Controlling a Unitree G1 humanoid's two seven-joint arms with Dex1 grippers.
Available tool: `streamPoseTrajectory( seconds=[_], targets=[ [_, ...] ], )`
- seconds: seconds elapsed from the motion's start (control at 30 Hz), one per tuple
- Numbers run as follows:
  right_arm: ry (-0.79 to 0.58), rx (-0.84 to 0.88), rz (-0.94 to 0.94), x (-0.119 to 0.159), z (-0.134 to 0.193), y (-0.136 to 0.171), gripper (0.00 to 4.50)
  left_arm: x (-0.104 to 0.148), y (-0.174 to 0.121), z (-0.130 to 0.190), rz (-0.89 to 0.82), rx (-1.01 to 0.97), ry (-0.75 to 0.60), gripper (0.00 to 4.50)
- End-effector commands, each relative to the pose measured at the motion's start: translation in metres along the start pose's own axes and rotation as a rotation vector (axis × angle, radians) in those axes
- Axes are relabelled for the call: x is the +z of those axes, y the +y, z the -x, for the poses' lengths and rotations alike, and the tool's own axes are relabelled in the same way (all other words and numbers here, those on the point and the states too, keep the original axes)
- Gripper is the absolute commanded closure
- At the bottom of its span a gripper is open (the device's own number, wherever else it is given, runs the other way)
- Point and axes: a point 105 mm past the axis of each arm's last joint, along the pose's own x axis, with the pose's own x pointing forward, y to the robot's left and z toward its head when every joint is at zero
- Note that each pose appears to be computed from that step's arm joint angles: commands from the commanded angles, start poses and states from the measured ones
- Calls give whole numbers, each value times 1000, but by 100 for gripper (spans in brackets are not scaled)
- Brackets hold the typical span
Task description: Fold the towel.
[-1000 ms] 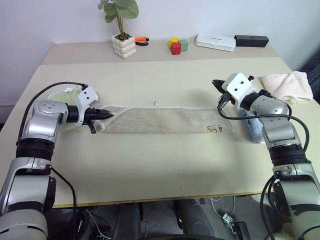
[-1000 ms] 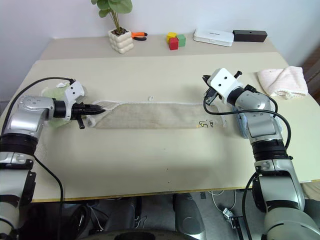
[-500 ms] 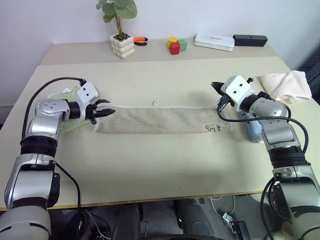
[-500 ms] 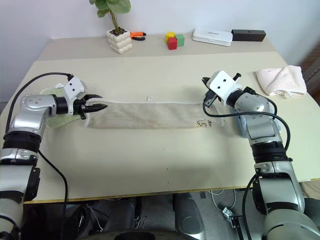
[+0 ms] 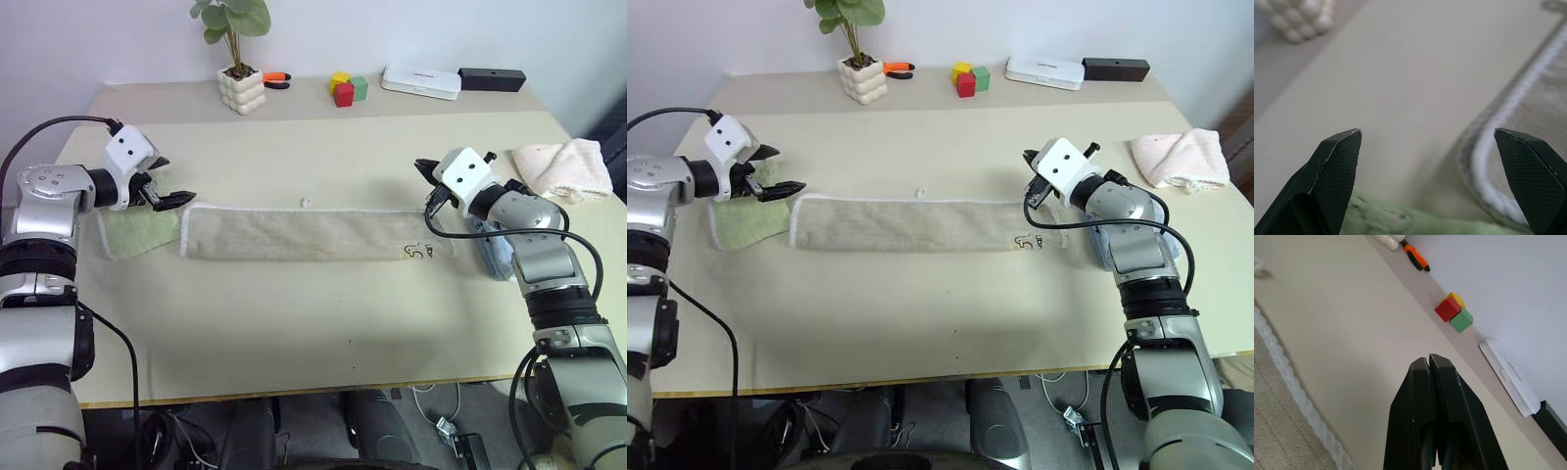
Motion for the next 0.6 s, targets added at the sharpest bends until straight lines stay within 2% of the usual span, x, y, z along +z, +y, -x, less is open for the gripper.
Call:
streamPoseTrajectory(
  seconds=[0.03, 0.07, 0.13, 0.17, 0.2, 0.27, 0.33, 0.4, 0.5, 0.6],
  targets=[
    [-111, -87, -114, 25, -2, -9, 450, 43, 29, 6, 37, 159, -176, 8],
    [-144, -118, -198, 31, -3, -10, 450, 53, 31, 1, 93, 186, -234, 8],
    [-227, -179, -413, 46, -5, -9, 450, 71, 18, -11, 219, 146, -333, 57],
    [-253, -198, -502, 53, -6, -1, 450, 86, 2, -23, 306, 119, -405, 85],
    [-264, -209, -557, 57, -7, 4, 450, 96, -10, -29, 364, 100, -448, 132],
    [-231, -357, -705, 55, -8, 13, 450, 121, -43, -46, 536, 94, -523, 229],
    [-190, -439, -781, 51, -7, 18, 450, 128, -62, -52, 614, 93, -512, 329],
    [-148, -450, -785, 50, -10, 37, 450, 131, -92, -64, 622, 39, -481, 430],
    [-83, -445, -828, 43, -14, 60, 450, 122, -125, -83, 717, 22, -422, 441],
    [43, -445, -940, 15, -22, 90, 450, 93, -165, -104, 821, 28, -330, 441]
  ],
)
